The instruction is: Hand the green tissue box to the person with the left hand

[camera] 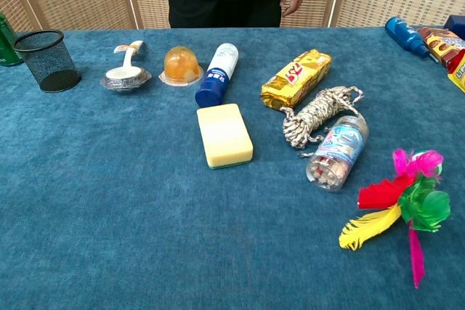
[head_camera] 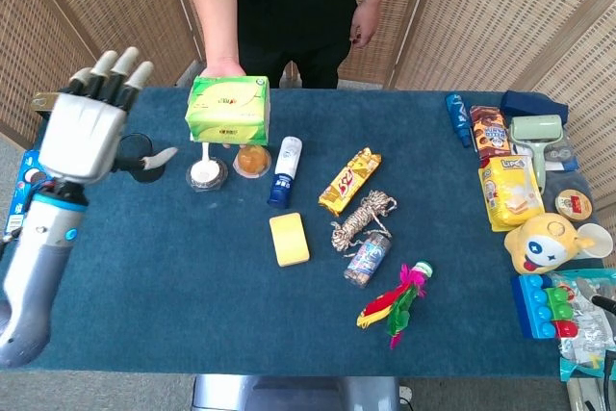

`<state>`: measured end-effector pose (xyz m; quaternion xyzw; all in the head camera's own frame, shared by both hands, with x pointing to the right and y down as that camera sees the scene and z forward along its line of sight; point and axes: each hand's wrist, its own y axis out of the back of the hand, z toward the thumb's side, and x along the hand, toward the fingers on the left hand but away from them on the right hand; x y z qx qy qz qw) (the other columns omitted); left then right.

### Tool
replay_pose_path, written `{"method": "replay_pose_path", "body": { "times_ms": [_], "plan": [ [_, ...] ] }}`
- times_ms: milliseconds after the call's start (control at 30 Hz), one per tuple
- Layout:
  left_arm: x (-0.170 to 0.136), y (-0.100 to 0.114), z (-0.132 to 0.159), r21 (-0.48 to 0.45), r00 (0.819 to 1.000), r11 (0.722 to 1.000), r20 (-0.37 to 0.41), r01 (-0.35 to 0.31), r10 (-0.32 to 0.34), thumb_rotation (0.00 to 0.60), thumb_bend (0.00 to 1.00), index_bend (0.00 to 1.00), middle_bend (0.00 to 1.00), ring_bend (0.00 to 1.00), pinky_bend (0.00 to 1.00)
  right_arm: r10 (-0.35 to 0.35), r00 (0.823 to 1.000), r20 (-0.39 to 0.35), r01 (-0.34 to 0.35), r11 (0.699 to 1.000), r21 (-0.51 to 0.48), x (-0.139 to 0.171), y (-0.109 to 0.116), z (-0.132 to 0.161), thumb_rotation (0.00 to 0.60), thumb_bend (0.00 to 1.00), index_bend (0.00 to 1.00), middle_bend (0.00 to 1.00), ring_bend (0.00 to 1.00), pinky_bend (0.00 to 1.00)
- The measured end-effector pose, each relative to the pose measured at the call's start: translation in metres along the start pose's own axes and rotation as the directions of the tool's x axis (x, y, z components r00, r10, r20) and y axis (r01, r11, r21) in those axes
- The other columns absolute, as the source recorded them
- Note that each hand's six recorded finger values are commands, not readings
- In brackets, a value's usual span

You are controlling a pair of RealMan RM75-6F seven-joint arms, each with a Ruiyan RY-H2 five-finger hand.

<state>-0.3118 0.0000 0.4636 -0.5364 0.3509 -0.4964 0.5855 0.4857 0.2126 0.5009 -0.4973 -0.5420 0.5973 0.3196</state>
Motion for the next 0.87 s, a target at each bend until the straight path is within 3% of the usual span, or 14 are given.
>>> {"method": "replay_pose_path", "body": {
  "times_ms": [100,133,400,567,667,867],
  "plan": [
    [-0.021,-0.009,-0.024,-0.018,0.999,0.999,-0.029,0.027,-0.028,0.377,0.06,0.00,0.00,0.00,0.21,-0.004,1.000,-0.004,0.004,1.000,0.002,0.000,0.000,0.001,0.600,0.00,0.00,0.00,0.02,0.00],
    [-0.029,-0.011,-0.033,-0.023,0.999,0.999,-0.038,0.033,-0.034,0.397,0.06,0.00,0.00,0.00,0.21,-0.006,1.000,-0.006,0.006,1.000,0.003,0.000,0.001,0.001,0.600,0.00,0.00,0.00,0.02,0.00],
    [-0.110,-0.041,-0.093,-0.071,0.981,0.991,-0.151,0.110,-0.120,0.392,0.06,0.00,0.00,0.00,0.17,-0.012,0.999,-0.037,0.013,1.000,0.022,0.002,-0.002,0.007,0.600,0.00,0.00,0.00,0.02,0.00],
    [-0.177,-0.067,-0.124,-0.134,0.952,0.976,-0.234,0.172,-0.199,0.501,0.06,0.00,0.00,0.00,0.17,-0.020,0.998,-0.052,0.021,1.000,0.020,0.004,-0.001,0.010,0.600,0.00,0.00,0.00,0.02,0.00],
    [-0.203,-0.083,-0.134,-0.172,0.941,0.970,-0.262,0.173,-0.215,0.532,0.06,0.00,0.00,0.00,0.17,-0.024,0.998,-0.056,0.025,1.000,0.012,0.004,0.000,0.011,0.600,0.00,0.00,0.00,0.02,0.00],
    [-0.250,-0.110,-0.138,-0.315,0.914,0.939,-0.327,0.135,-0.241,0.530,0.06,0.00,0.00,0.00,0.16,-0.023,0.997,-0.068,0.024,1.000,0.017,0.004,0.000,0.013,0.600,0.00,0.00,0.00,0.02,0.00]
  ]
}}
